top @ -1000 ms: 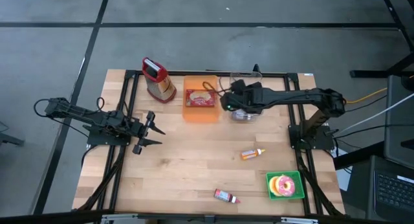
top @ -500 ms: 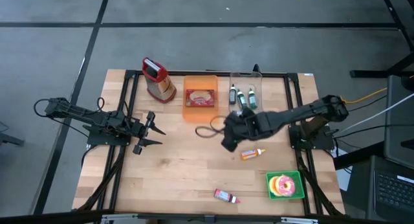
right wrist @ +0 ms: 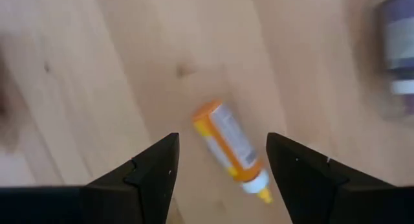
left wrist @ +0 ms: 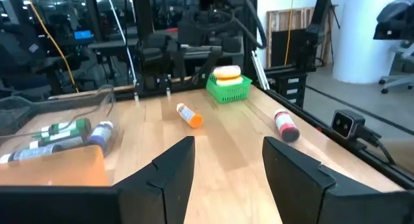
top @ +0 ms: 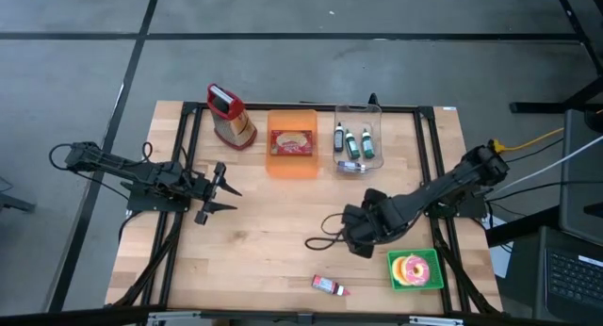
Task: Pick & Place Food Item
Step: Put the orange food coloring into the transparent bin
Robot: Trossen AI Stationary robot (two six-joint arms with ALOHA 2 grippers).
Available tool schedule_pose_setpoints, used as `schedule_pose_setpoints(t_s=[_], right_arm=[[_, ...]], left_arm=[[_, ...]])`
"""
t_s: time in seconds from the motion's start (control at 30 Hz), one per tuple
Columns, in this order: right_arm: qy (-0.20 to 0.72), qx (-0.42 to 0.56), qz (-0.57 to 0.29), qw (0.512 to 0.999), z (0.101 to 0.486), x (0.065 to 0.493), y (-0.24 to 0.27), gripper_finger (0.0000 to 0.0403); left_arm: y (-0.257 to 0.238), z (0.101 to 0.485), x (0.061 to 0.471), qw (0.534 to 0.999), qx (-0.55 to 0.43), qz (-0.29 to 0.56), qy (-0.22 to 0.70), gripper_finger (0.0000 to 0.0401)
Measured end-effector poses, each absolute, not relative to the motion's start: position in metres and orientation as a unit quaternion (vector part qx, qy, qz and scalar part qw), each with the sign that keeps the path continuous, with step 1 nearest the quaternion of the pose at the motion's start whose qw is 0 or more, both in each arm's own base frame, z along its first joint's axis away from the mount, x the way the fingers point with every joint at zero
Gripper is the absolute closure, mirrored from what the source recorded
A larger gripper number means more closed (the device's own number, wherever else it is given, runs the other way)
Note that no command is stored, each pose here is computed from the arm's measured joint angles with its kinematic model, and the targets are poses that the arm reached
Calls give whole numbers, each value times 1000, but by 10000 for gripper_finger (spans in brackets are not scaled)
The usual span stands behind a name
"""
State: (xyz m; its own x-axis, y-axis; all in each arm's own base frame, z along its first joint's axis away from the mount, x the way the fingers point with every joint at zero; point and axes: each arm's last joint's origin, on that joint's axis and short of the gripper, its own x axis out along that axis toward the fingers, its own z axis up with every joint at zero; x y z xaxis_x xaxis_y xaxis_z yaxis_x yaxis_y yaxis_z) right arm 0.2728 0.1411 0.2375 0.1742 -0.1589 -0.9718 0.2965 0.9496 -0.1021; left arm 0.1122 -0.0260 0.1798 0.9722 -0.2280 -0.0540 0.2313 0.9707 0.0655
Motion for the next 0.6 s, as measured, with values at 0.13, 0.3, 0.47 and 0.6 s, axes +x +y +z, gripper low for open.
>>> schedule_pose_setpoints(t_s=[0.13, 0.3, 0.47, 0.6], right_arm=[[662, 59, -134, 735, 220, 262, 143, 168], [674, 73, -132, 724, 203, 257, 141, 168], [667, 78, -128, 730, 190, 257, 138, 168], [669, 76, -132, 727, 181, 255, 133, 168]], left_arm=[[-26, 180, 113, 993, 36, -112, 25, 224], [-26, 180, 113, 993, 39, -110, 23, 224], [-26, 180, 113, 993, 40, -110, 24, 224], [-26, 180, 113, 993, 40, -110, 24, 224]])
